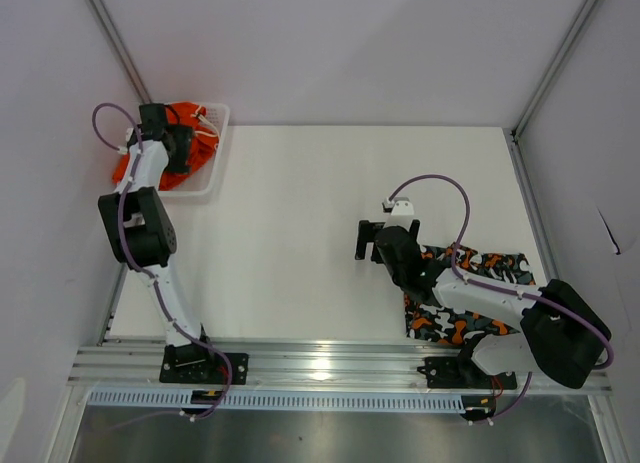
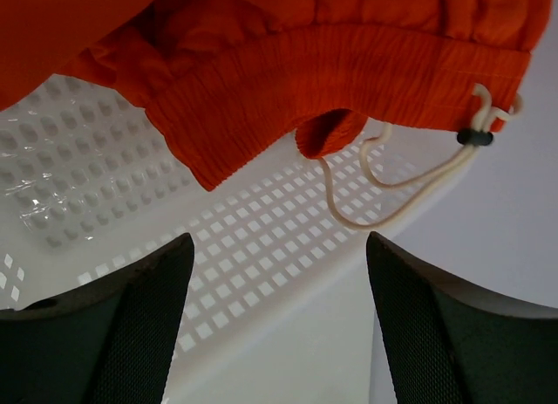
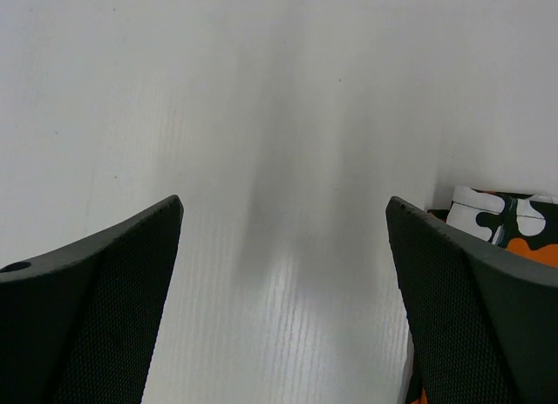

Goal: Fold and stack the shorts
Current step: Grab the shorts from the pile

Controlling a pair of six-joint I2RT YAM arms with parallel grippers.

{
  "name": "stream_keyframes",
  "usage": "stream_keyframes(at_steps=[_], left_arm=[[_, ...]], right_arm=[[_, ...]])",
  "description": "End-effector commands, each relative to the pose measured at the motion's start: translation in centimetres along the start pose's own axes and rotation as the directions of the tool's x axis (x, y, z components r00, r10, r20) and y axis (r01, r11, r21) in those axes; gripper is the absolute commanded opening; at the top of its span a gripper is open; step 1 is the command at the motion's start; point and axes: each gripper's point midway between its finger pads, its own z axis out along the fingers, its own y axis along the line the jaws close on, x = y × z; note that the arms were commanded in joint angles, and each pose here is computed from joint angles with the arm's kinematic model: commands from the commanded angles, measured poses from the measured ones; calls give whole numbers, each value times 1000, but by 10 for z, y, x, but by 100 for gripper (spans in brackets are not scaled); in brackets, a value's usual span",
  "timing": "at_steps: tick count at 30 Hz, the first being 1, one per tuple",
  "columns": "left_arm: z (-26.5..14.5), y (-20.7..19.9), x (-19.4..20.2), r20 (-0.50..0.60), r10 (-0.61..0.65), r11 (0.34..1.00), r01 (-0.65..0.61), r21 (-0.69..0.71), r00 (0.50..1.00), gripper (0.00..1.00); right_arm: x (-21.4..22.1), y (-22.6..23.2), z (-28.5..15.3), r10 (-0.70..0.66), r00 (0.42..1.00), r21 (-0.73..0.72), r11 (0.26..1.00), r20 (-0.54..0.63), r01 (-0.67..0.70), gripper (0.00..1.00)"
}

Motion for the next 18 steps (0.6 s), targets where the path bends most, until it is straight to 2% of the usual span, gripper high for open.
stream_keyframes(at_steps=[1, 8, 11, 12, 13, 15, 16, 18], left_arm=[[2, -1, -12, 38, -83, 995, 85, -48, 996, 82], [34, 11, -17, 69, -111, 989, 116, -87, 992, 79], [49, 10, -19, 68, -110, 989, 116, -91, 992, 73], [51, 8, -21, 76, -106, 990, 113, -88, 991, 68], [58, 10, -20, 78, -101, 990, 108, -94, 992, 52], [59, 2, -23, 83, -97, 993, 102, -63, 992, 35], [62, 1, -24, 87, -96, 993, 101, -59, 992, 23], [60, -7, -29, 98, -90, 995, 95, -38, 991, 8]], right_arm=[[-18, 7, 3, 47, 997, 3, 999, 60, -48, 99], [-18, 6, 5, 41, 998, 15, 999, 58, -42, 99], [-21, 4, 4, 44, 997, 27, 999, 65, -46, 99], [-22, 3, 4, 45, 996, 29, 998, 71, -48, 99], [-21, 3, 4, 46, 996, 29, 998, 74, -48, 99], [-21, 2, 4, 42, 996, 29, 999, 74, -45, 100], [-21, 3, 4, 42, 996, 29, 999, 74, -45, 99], [-20, 3, 5, 39, 997, 29, 999, 72, -41, 99]])
